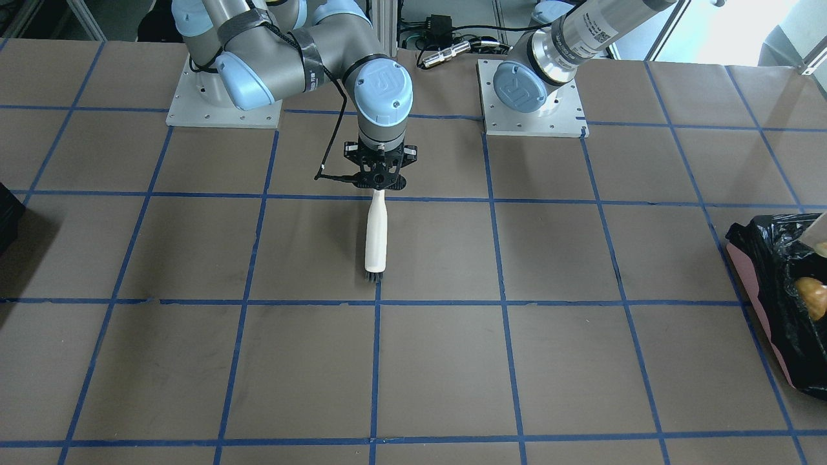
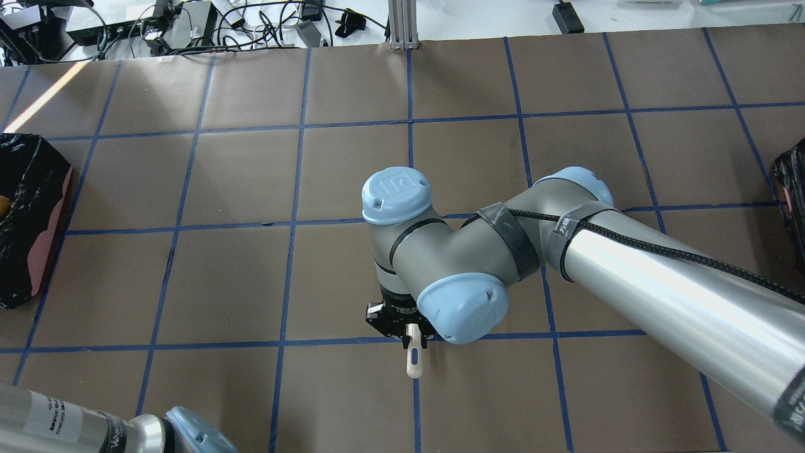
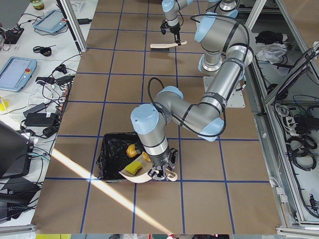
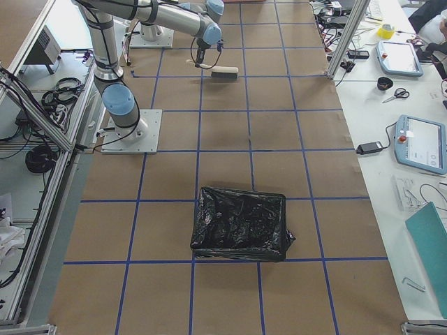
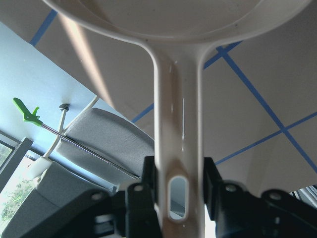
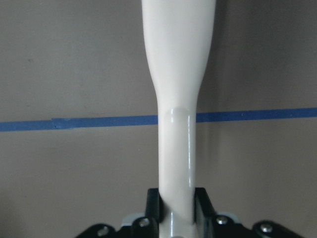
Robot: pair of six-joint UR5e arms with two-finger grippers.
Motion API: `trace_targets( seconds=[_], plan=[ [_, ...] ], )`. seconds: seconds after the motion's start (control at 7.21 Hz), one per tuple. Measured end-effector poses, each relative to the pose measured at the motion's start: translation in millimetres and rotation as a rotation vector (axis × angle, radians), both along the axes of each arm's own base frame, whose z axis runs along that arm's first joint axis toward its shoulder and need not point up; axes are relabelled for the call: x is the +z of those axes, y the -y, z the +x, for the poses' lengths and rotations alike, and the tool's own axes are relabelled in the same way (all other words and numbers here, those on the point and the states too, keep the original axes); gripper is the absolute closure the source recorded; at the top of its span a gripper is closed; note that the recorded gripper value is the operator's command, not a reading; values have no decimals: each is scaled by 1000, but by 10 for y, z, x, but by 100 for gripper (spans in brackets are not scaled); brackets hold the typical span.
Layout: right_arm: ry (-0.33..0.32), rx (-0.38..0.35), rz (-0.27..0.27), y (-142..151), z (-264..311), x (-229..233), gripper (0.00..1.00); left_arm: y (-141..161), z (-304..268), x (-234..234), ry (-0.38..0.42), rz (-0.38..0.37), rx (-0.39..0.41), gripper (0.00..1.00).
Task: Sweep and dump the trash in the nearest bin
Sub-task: 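Tip the dustpan over the black trash bag with the left gripper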
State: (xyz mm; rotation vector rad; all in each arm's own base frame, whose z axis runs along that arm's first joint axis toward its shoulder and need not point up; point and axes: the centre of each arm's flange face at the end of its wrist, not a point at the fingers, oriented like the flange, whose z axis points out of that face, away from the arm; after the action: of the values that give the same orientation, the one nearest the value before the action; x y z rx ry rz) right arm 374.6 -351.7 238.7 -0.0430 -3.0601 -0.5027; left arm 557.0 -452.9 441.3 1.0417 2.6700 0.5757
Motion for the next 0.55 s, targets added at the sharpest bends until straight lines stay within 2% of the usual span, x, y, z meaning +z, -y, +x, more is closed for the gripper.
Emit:
trace_targets(
  seconds=[0.14, 0.28, 0.55],
  plan=[
    [-1, -1, 0, 2, 0, -4, 66, 15, -12, 11, 14, 12, -3, 100],
    [-3, -1, 0, 2, -1, -9, 30, 43, -26, 34, 40, 28, -9, 100],
    [-7, 0, 7, 9, 3, -49, 29, 136, -125, 100, 84, 50, -30, 100]
  ],
)
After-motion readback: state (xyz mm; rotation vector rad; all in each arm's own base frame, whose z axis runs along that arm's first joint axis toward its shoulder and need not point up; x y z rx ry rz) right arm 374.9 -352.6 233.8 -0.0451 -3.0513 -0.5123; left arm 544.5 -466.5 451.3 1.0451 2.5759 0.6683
